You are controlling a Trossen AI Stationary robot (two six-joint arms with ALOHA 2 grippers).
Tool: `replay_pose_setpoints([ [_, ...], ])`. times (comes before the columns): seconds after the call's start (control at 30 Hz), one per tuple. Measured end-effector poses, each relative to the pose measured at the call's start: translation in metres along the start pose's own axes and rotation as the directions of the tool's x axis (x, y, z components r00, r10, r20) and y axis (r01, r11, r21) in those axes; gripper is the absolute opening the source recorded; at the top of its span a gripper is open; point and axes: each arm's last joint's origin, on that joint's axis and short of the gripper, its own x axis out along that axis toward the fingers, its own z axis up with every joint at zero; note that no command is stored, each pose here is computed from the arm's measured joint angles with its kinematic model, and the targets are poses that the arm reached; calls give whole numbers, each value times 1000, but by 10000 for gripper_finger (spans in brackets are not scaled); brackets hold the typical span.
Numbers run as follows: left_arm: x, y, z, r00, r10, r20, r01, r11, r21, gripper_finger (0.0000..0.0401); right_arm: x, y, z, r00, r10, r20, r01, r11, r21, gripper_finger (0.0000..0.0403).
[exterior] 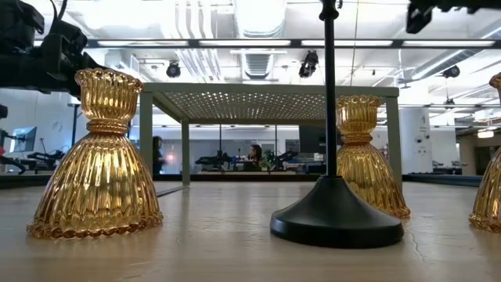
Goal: Pick & Place candle stick holders
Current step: Put the yellow glass candle holder on the shelf
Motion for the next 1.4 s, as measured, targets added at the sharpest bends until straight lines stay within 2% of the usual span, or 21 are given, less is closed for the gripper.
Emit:
replay_pose_setpoints([
  [0.13, 0, 0, 0, 1000, 0, 0, 0, 1000, 0, 14, 19, 1, 14, 984, -16, -177, 21, 999, 26, 8],
  [0.27, 0, 0, 0, 1000, 0, 0, 0, 1000, 0, 14, 39, 6, 14, 938, 16, -346, 16, 996, 89, 8],
  [0.43, 0, 0, 0, 1000, 0, 0, 0, 1000, 0, 14, 55, 25, 15, 889, 54, -454, 0, 993, 117, 8],
  [0.53, 0, 0, 0, 1000, 0, -1, 0, 1000, 0, 14, 51, 42, 18, 852, 4, -523, 40, 996, 74, 8],
  [0.63, 0, 0, 0, 1000, 0, 0, 0, 1000, 0, 14, 39, 56, 27, 828, -76, -556, 115, 993, 36, 8],
  [0.73, 0, 0, 0, 1000, 0, -1, 0, 1000, 0, 14, 25, 69, 35, 833, -104, -543, 161, 985, 58, 8],
  [0.97, 0, 0, 0, 1000, 0, 0, 0, 1000, 0, 14, 8, 102, 35, 876, -67, -477, 124, 988, 89, 8],
  [1.13, 0, 0, 0, 1000, 0, 0, 0, 1000, 0, 14, 20, 118, 27, 883, -91, -461, 126, 991, 47, 8],
  [1.4, 0, 0, 0, 1000, 0, 0, 0, 1000, 0, 14, 50, 127, 16, 801, -11, -599, 61, 996, 64, 8],
])
